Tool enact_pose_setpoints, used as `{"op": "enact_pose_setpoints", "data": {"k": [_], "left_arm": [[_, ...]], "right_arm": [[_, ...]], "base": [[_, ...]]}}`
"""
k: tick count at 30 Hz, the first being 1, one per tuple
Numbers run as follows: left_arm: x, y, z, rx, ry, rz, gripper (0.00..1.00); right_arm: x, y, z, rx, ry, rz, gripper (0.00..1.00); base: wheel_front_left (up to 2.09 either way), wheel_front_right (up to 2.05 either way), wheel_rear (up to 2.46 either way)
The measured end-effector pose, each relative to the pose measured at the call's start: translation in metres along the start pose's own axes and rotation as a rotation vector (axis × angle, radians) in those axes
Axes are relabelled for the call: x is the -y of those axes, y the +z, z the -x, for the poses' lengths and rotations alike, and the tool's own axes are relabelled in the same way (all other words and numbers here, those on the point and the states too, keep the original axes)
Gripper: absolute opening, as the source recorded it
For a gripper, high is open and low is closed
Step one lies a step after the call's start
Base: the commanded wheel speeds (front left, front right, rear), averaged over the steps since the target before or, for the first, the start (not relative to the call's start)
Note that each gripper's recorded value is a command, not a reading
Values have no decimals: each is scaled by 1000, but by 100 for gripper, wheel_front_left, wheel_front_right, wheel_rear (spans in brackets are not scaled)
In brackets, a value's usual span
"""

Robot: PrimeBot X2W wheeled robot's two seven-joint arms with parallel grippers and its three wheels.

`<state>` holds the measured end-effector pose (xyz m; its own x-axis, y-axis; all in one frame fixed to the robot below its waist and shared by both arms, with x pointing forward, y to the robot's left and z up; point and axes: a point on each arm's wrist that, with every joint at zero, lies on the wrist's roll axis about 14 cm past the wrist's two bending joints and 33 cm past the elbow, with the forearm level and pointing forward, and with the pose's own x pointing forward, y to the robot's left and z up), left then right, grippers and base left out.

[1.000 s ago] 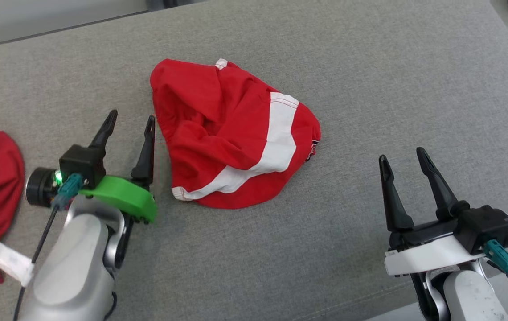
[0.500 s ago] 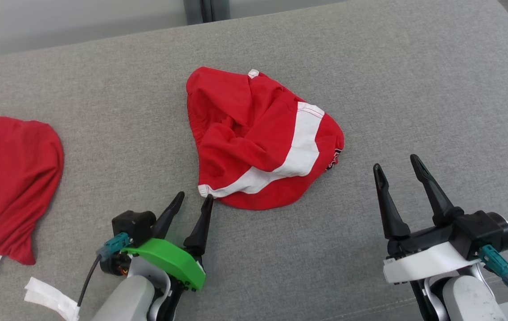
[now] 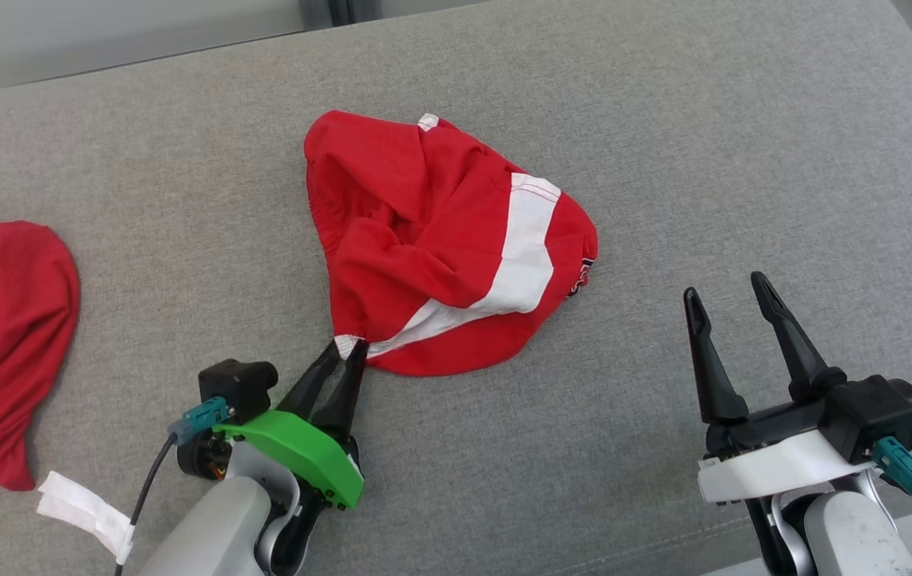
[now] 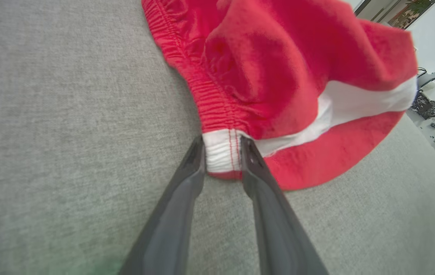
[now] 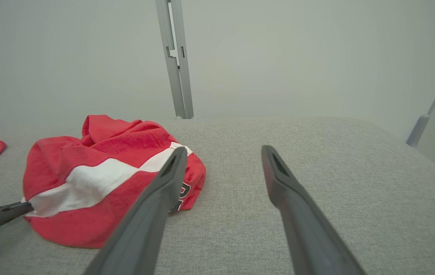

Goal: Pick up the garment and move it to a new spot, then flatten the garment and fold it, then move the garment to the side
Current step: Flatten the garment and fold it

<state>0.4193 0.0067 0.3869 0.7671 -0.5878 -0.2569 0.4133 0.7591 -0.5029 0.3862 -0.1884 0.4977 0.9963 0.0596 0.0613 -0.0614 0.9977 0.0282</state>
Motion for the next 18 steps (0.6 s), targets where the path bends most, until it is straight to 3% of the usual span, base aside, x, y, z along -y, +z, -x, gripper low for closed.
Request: {"op": "enact_pose_setpoints", "data": {"k": [2,3,11,18], "left_arm": [[1,0,0,-4,-5,0,6],[2,1,-1,-2,-10,0,0],[2,17,6,45,-18,-20,0],[-16,10,40,48,39,-58,0]], "right_arm": [[0,0,-1,0,0,-1,100],[-1,-1,-1,-1,2,-2,100],[-14,-7,-7,-14,54,-10,100],[-24,-9,-34,-17,163,14,100]], "base": [[0,0,0],[0,0,0],[0,0,0],[0,0,0]]}}
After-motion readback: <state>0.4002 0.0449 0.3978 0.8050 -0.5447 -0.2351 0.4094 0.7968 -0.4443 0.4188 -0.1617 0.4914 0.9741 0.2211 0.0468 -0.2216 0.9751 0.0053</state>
